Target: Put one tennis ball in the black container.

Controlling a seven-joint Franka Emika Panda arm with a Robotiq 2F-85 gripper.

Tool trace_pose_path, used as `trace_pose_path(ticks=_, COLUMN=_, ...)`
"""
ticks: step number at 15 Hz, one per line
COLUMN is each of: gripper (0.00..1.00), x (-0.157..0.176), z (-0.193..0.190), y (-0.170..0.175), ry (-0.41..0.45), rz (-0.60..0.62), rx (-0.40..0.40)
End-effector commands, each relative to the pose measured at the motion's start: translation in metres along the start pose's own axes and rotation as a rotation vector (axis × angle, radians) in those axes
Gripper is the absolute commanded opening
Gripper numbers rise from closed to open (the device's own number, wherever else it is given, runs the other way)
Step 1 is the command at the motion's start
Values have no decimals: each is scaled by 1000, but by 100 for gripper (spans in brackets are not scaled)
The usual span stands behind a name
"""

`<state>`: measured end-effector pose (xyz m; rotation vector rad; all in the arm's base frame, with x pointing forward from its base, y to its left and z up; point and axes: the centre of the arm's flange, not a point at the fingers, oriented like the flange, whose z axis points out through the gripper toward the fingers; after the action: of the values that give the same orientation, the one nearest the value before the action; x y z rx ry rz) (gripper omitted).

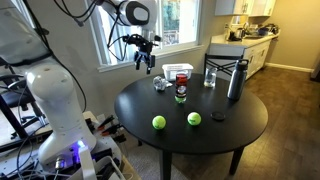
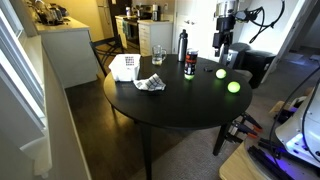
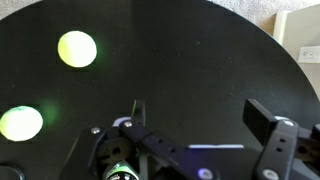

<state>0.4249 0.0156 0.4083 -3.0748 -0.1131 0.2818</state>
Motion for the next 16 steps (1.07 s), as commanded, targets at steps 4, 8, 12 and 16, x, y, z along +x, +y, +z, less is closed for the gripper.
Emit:
trace_pose_path(ticks=4, gripper=100, x=-18, z=61, y=30, ry=98, rz=-114, rx=-124)
trace_pose_path(ticks=8, gripper=100, x=-26, z=86, y=41, ry=102, rz=-142, rx=-194)
trace_pose_path(ticks=12, gripper=100, x=-41, z=109, y=51, ry=125, rz=-216, rx=-218)
trace_pose_path(ticks=16, gripper=100, x=-34, z=115, y=48, ry=132, rz=-229, rx=-210)
